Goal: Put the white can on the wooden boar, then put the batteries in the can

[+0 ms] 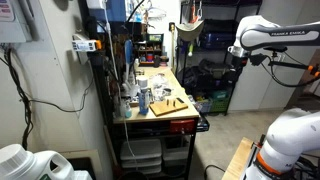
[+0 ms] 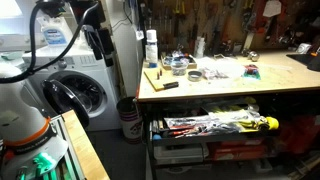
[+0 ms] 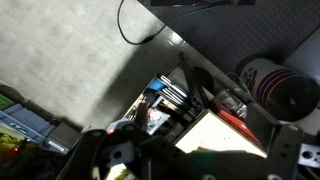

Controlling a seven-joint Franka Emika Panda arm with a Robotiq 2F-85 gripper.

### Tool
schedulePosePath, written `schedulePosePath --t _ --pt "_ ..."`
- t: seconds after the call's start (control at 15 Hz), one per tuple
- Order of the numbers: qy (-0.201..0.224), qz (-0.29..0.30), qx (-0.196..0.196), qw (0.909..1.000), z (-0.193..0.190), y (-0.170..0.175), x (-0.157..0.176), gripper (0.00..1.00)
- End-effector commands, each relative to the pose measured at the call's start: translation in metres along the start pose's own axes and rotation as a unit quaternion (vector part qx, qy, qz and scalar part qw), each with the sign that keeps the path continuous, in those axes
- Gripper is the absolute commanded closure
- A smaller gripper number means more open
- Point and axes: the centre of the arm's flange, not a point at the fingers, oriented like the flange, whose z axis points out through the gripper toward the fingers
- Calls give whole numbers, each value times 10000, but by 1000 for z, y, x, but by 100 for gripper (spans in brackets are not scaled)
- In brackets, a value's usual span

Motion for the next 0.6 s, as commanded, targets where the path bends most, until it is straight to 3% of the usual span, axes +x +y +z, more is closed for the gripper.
schedulePosePath --t 0.0,0.2,0.33,0.53 --pt "0 0 0 10000 0 0 0 0" --pt "0 0 0 10000 0 0 0 0" --pt "119 330 121 9993 -4 1 18 0" --pt "890 1172 -10 9891 -5 4 75 0"
